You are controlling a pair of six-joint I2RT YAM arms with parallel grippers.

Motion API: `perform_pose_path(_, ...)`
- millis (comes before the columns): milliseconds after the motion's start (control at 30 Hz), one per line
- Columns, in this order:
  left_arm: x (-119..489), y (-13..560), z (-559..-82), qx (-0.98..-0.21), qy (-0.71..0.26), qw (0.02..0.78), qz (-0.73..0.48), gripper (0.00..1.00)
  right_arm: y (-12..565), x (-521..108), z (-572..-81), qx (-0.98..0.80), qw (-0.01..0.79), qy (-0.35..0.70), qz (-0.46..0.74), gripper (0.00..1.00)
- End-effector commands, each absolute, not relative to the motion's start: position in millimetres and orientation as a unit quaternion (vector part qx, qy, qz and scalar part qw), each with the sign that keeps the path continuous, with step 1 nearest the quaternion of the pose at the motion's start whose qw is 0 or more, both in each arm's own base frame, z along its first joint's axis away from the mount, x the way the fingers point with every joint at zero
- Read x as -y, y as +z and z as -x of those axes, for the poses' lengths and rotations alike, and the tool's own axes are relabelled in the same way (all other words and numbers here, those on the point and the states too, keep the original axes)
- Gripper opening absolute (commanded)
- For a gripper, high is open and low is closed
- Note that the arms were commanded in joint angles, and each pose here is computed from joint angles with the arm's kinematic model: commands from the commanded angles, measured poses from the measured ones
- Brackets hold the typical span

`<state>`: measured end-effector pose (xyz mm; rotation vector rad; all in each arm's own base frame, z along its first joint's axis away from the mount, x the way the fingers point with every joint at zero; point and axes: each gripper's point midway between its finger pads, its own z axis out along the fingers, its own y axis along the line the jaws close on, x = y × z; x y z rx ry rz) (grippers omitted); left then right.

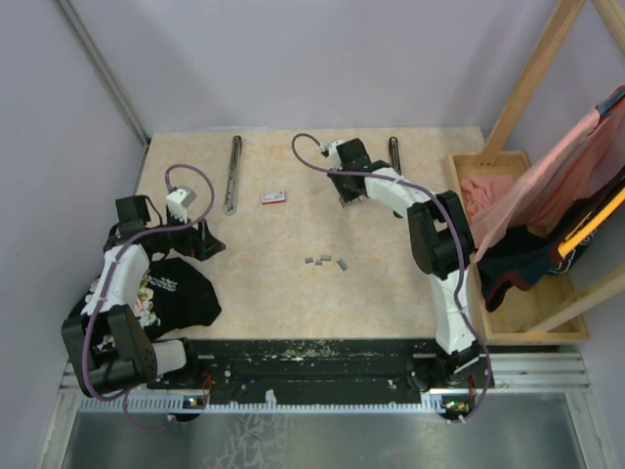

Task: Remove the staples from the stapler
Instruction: Place the staple in the staple box.

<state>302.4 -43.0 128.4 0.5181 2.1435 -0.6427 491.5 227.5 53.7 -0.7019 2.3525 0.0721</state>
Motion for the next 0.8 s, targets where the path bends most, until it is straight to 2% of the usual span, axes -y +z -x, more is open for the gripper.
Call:
perform_pose_path(0,43,141,-307,-0.841,-0.256,0.424,-0.219,1.00,124,-256,-474,-0.836,0.398,0.065,0.372,0.28)
perform_pose_path(200,42,142,-307,-0.840,-0.255,0.426,-0.219,1.00,118,-285,-423,-0.780,0.369,0.118,0.491,0.35)
perform_pose_path(433,41,143,-307,-0.840,-0.254,0.427,-0.217,1.00,106,-317,-365,-0.705,0.328,0.192,0.599,0.35)
perform_pose_path(767,41,142,-307,-0.840,-0.256,0.427,-0.217,1.00,82,-336,-326,-0.632,0.274,0.221,0.691,0.40)
